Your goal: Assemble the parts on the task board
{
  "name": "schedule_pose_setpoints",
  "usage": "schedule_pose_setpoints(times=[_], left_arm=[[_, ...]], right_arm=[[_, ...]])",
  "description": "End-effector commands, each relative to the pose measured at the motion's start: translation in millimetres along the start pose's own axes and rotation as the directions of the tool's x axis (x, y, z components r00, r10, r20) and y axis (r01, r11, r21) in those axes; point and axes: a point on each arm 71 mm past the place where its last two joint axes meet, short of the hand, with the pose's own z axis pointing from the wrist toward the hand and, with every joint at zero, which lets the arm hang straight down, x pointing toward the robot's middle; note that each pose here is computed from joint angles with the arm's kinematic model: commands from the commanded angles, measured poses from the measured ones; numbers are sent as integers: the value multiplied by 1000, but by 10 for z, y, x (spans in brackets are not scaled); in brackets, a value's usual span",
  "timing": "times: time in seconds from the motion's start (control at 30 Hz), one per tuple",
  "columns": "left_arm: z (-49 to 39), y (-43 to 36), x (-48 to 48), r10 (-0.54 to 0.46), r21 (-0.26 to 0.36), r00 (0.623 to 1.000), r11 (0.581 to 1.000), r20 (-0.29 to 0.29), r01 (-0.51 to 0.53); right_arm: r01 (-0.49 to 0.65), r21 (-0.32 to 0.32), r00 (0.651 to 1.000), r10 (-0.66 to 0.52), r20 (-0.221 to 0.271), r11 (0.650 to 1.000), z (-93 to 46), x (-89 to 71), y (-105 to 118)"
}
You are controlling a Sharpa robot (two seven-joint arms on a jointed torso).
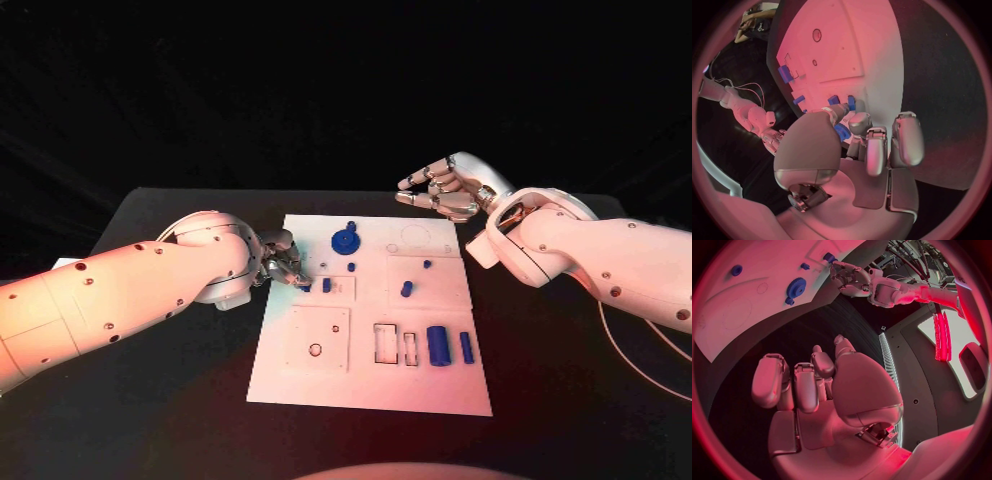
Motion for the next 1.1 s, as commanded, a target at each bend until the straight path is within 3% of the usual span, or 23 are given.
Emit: schedule_pose_setpoints(times=[0.03,0.7,1.1], left_arm=[[10,5,19,22,-13,1000,1000,-15,-22],[37,-27,67,34,-26,997,999,-64,-36],[48,-23,56,26,-51,998,998,-51,-28]], right_arm=[[0,-5,1000,0,-14,1000,-1,17,8],[-3,-2,1000,3,-16,1000,-12,7,1],[-2,-4,1000,2,-14,1000,-18,4,5]])
